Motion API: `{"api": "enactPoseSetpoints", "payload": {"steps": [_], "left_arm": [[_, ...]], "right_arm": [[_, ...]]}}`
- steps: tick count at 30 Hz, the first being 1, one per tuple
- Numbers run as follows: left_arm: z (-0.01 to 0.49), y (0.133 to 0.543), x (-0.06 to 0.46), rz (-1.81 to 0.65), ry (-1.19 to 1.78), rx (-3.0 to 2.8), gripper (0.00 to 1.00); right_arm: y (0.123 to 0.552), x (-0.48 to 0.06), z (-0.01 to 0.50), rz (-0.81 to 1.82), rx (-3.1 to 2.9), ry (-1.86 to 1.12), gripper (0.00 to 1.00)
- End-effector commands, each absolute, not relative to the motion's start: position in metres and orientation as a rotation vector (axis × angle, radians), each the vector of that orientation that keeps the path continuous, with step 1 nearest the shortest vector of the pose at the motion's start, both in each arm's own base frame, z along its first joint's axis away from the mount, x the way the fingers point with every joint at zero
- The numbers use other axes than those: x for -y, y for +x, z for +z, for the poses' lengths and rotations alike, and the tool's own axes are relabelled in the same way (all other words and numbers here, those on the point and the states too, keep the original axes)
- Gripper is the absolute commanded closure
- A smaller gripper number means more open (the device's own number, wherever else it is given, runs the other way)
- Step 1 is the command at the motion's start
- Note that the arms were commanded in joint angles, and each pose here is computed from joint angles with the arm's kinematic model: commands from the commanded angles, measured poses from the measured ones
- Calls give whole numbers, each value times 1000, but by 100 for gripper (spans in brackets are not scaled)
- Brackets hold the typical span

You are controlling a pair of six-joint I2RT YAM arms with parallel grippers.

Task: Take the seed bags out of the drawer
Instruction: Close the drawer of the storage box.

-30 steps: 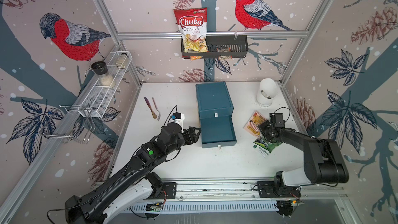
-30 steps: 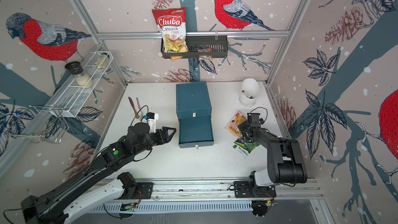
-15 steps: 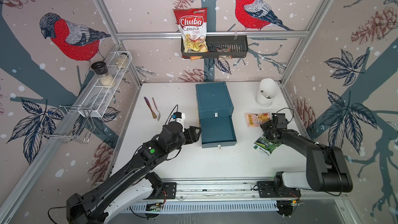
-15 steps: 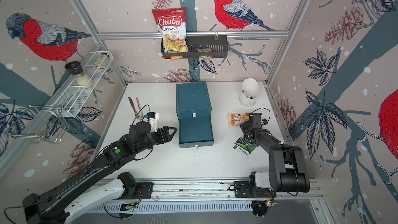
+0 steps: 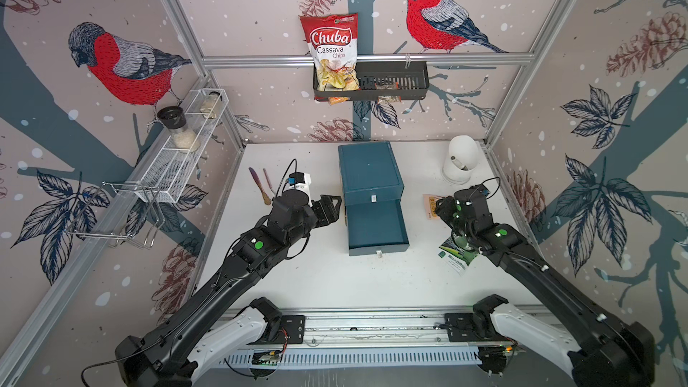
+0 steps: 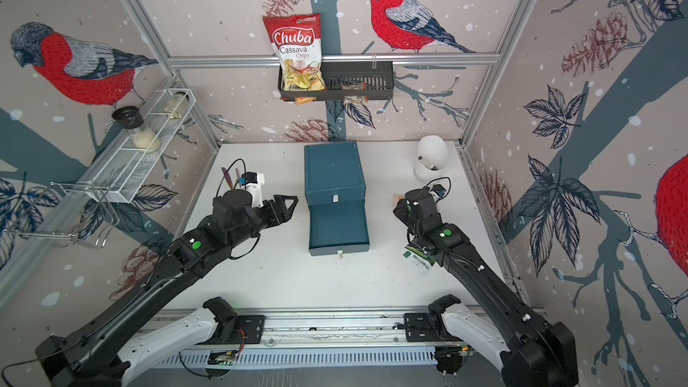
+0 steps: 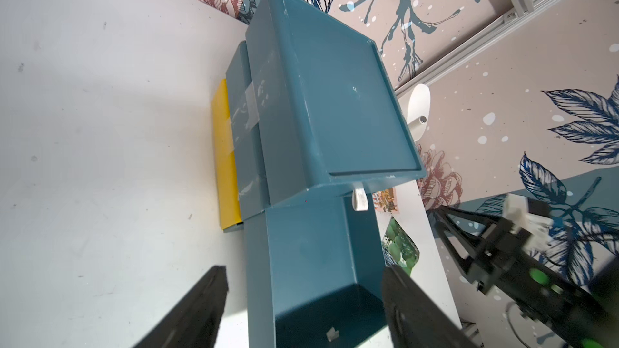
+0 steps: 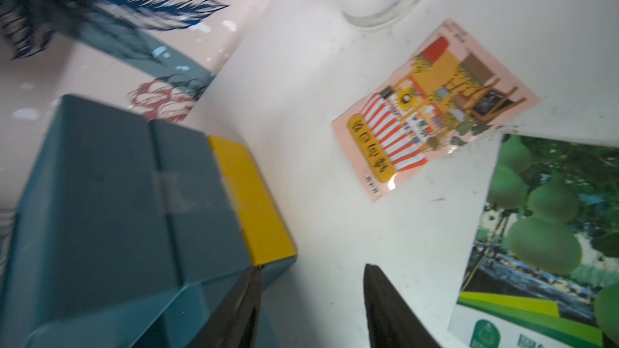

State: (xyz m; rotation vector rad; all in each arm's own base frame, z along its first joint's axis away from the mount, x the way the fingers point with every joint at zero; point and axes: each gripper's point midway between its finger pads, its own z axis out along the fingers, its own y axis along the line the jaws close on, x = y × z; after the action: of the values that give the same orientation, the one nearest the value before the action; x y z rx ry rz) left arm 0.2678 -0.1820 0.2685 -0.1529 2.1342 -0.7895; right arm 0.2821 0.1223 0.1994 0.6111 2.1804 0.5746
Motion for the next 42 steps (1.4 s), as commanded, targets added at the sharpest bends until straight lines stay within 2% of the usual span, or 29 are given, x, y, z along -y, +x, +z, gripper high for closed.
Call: {"api": "enactPoseSetpoints", "payload": {"steps": [1, 7, 11, 17, 20, 36, 39, 42], "left_arm": [[274, 275, 185, -810, -111, -2130, 19], [264, 290, 197, -921, -123, -2185, 20], [262, 292, 200, -946, -120, -2182, 20], [271, 303, 198, -952, -117, -2162, 18], [272, 309, 200, -956, -110, -2167, 18], [253, 350, 216, -935, -76, -2237, 17], [244, 356, 217, -911, -71, -2265, 19], [236, 360, 219, -890, -56, -2289, 20]], "right_arm": [[257, -148, 218, 629, -2232, 434, 47], [219, -217, 249, 893, -2293, 221, 51], [197, -264, 267, 1219, -2271, 113, 50], [167, -293, 295, 1588, -2149, 6, 52], [156, -294, 302, 1723, -2077, -7, 58], [119, -290, 251, 1578, -2231, -60, 61], [118, -281, 222, 1409, -2331, -26, 64], [122, -256, 180, 1087, -2461, 69, 70]]}}
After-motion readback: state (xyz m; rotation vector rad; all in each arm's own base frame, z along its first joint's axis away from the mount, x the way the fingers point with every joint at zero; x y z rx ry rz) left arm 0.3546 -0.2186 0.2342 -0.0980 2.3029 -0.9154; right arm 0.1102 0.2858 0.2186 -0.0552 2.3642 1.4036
